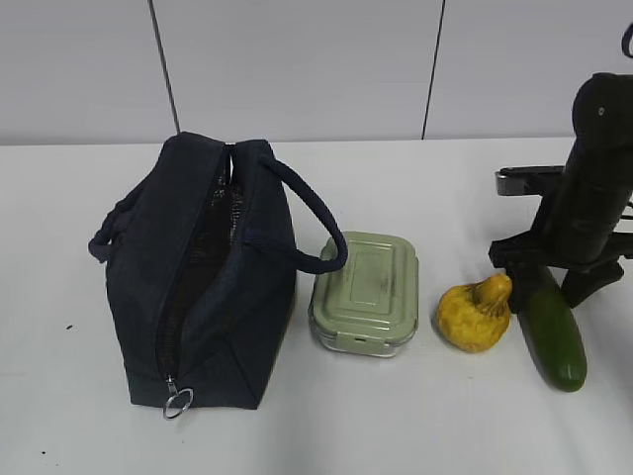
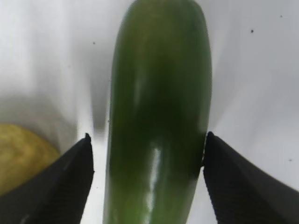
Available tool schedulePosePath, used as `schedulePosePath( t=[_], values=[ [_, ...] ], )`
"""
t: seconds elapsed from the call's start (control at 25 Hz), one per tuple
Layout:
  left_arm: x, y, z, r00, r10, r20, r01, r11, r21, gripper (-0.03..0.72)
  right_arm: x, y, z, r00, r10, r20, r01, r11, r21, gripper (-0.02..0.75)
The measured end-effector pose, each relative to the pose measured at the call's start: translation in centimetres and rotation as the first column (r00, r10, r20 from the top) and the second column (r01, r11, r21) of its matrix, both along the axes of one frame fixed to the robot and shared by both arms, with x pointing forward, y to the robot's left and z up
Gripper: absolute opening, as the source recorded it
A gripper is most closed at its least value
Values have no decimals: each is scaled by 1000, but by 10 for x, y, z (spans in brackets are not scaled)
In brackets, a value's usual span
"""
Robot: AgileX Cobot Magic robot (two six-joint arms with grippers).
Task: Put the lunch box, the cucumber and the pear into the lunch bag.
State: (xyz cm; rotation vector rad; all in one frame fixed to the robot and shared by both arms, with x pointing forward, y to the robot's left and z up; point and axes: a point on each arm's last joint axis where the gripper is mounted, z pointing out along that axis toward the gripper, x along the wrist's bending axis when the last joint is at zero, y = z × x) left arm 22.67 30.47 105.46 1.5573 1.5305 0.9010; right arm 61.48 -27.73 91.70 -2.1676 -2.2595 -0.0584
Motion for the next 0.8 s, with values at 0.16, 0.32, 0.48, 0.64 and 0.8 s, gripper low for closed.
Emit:
schedulePosePath(
  t=[0.16, 0.32, 0.48, 0.64, 0.8],
  values=[
    [0, 0, 0, 1000, 0, 0, 0, 1000, 0, 309, 0, -1, -6, 1000, -12, -15, 12, 1000, -8, 566],
    [0, 0, 0, 1000, 0, 0, 0, 1000, 0, 309, 0, -2, -7, 1000, 2, -16, -2, 1000, -27, 541],
    [0, 0, 0, 1000, 0, 0, 0, 1000, 0, 309, 1, -3, -16, 999, 10, -40, -11, 999, -39, 501],
    [0, 0, 0, 1000, 0, 0, 0, 1000, 0, 309, 3, -3, -17, 999, 11, -47, -13, 999, -41, 475],
    [0, 0, 0, 1000, 0, 0, 0, 1000, 0, 309, 4, -4, -16, 998, 34, -56, -37, 998, -53, 435]
  ],
)
